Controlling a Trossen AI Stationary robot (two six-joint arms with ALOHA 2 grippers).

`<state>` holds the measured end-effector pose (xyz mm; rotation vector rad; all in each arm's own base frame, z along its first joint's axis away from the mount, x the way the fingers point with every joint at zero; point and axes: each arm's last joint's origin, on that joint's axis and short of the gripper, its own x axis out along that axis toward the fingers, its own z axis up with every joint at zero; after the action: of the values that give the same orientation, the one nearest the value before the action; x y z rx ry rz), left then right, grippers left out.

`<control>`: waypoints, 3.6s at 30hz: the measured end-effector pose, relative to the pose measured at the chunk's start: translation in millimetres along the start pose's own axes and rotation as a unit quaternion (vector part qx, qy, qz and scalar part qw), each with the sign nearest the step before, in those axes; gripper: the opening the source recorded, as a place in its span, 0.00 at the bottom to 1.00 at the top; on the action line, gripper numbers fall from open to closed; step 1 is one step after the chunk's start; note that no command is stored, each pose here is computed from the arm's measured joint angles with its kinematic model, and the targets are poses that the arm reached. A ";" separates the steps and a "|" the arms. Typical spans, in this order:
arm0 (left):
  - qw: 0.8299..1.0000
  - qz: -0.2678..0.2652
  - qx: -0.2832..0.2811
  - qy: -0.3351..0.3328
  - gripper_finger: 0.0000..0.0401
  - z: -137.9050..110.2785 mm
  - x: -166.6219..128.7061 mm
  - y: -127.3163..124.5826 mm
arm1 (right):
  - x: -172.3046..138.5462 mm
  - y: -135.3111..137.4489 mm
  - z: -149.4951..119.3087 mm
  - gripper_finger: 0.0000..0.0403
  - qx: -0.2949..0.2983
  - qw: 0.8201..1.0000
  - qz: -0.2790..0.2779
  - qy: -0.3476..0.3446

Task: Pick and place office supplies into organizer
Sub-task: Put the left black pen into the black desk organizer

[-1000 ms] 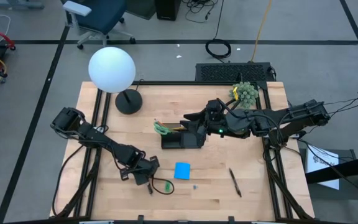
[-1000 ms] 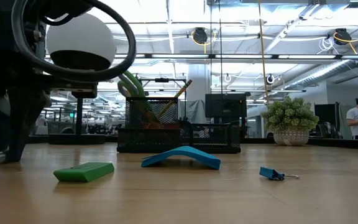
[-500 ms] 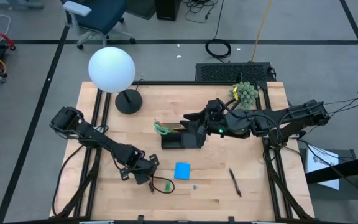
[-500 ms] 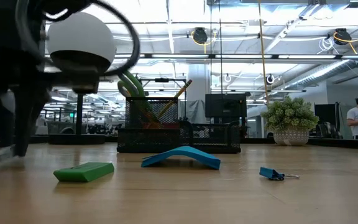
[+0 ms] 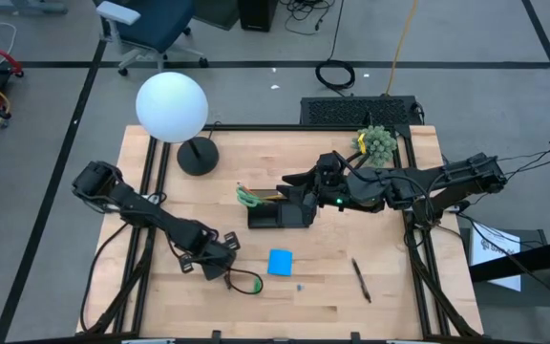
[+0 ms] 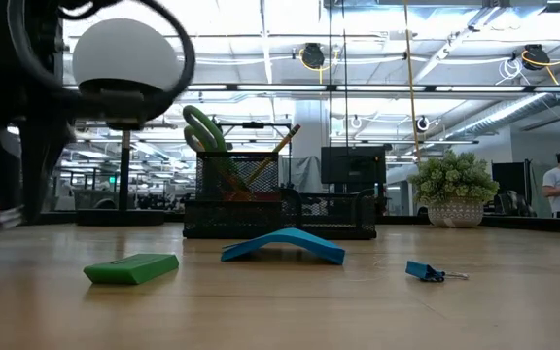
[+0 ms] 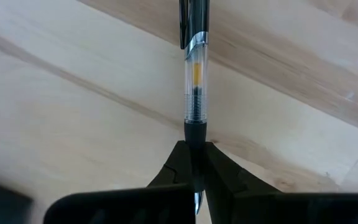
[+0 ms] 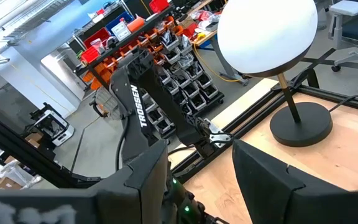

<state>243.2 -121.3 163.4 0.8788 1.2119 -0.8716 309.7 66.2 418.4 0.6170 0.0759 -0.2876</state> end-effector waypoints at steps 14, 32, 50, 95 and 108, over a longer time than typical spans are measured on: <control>0.992 0.084 -0.063 -0.070 0.00 -6.2 -50.9 -3.3 | -0.1 0.0 0.1 0.43 0.000 1.000 0.000 0.000; 0.968 0.127 -0.157 -0.146 0.00 -1.1 -76.5 -0.2 | -0.1 0.0 0.1 0.43 0.000 1.000 0.000 0.000; 0.908 0.232 -0.271 -0.219 0.00 10.6 -145.1 33.0 | -0.1 0.1 0.1 0.43 0.000 1.000 0.000 0.000; 0.770 0.325 -0.474 -0.276 0.00 -81.5 -187.1 83.9 | -55.0 32.0 15.4 0.42 -0.001 0.995 0.074 -0.065; 0.714 0.356 -0.503 -0.334 0.00 -91.0 -199.1 96.4 | -48.7 53.4 -19.6 0.42 -0.023 0.996 0.074 -0.048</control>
<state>267.4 17.6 356.6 0.0237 0.4432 0.1931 278.8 130.9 439.9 0.5602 -0.0543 -0.1716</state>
